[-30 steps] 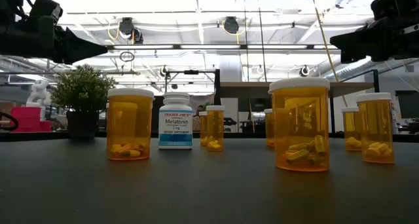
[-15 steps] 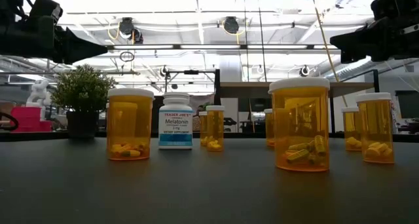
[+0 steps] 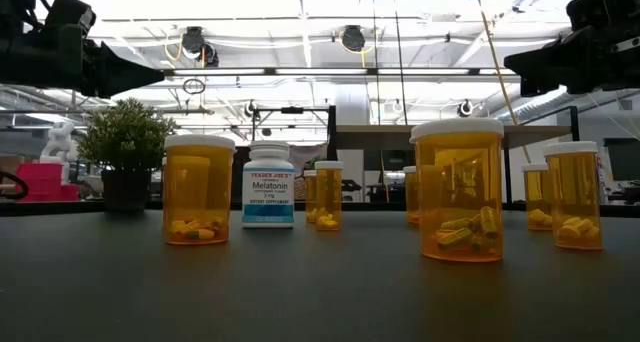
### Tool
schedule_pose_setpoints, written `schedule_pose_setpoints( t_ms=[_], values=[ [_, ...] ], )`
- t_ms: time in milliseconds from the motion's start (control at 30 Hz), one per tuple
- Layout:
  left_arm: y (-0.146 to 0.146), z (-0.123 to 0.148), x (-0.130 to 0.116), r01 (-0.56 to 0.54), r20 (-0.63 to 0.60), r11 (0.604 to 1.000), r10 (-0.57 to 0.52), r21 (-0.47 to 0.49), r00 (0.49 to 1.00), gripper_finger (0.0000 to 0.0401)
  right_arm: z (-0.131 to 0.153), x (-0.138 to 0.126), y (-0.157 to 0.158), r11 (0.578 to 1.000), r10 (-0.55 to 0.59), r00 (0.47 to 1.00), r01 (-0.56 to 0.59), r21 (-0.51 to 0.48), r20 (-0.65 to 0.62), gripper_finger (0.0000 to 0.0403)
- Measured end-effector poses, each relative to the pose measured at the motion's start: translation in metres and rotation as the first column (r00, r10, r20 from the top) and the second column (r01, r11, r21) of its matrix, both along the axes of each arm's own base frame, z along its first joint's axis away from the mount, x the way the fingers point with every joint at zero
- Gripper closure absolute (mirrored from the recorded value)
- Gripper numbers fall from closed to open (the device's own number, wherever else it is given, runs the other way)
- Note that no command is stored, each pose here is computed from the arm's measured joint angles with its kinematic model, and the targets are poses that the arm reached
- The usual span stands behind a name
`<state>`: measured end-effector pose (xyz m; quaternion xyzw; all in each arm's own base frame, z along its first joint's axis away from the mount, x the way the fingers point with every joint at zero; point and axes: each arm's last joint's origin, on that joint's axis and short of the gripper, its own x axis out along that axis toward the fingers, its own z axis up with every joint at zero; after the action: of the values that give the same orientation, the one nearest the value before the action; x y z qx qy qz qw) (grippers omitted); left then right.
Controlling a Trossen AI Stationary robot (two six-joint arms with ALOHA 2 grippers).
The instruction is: Pick and place medicine bottles onto shelf by color
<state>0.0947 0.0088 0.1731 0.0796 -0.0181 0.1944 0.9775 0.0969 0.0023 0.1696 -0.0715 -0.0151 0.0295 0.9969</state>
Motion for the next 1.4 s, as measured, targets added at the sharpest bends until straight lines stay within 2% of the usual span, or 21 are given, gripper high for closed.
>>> schedule_pose_setpoints(
  t_ms=[633,800,1400],
  values=[
    [0.0,-0.0001,0.0,0.0,-0.001,1.0,0.0,0.0,1.0,0.0395,0.0,0.0,0.0,1.0,0.0,1.0,0.0,-0.001,0.0,0.0403],
    [0.0,0.0,0.0,0.0,0.0,1.0,0.0,0.0,1.0,0.0395,0.0,0.0,0.0,0.999,-0.001,1.0,0.001,-0.037,0.002,0.0403],
    [0.0,0.0001,0.0,0.0,0.0,1.0,0.0,0.0,1.0,0.0395,0.0002,0.0,0.0,1.0,0.0,1.0,0.001,-0.026,0.004,0.0403]
  ],
)
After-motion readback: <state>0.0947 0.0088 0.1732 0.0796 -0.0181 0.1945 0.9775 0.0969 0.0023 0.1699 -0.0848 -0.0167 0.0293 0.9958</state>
